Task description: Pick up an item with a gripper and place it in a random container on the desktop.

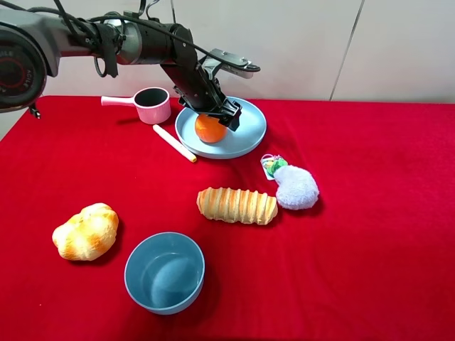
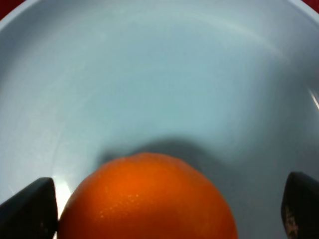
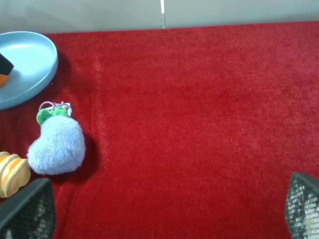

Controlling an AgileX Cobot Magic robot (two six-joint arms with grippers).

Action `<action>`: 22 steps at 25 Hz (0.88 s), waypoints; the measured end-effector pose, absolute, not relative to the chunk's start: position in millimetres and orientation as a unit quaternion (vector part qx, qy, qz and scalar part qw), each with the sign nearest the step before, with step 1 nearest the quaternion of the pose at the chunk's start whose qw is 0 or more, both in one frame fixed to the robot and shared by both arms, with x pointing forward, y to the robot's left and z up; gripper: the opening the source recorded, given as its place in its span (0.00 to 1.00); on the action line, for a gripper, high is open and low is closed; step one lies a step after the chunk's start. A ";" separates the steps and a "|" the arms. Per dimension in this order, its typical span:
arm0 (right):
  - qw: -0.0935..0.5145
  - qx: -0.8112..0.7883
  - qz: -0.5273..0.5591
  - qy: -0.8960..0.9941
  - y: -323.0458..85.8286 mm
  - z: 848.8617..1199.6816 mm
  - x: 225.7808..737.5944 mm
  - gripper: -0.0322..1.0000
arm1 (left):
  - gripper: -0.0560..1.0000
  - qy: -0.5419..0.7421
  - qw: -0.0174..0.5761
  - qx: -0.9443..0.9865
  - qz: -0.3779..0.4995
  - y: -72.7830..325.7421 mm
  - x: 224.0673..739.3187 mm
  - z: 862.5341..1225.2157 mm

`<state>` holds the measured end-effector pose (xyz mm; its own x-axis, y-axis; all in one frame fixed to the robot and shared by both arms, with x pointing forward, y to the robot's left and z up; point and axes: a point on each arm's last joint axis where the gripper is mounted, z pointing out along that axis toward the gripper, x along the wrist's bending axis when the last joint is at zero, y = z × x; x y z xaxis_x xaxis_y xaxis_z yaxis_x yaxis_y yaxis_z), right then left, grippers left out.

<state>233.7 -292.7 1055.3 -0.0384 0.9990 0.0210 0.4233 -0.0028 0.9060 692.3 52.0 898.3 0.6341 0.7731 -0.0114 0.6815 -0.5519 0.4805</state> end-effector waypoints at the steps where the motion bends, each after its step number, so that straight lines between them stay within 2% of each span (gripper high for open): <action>1: 0.366 0.589 0.393 0.604 -292.7 1055.3 233.7 0.70 | 0.89 0.416 0.224 0.876 0.099 52.2 691.8 898.0; 9: 0.366 0.589 0.393 0.604 -292.7 1055.3 233.7 0.70 | 0.89 0.415 0.204 0.883 0.078 54.6 685.1 908.0; 22: 0.366 0.589 0.393 0.604 -292.7 1055.3 233.7 0.70 | 0.87 0.403 0.190 0.894 0.058 64.7 661.7 984.4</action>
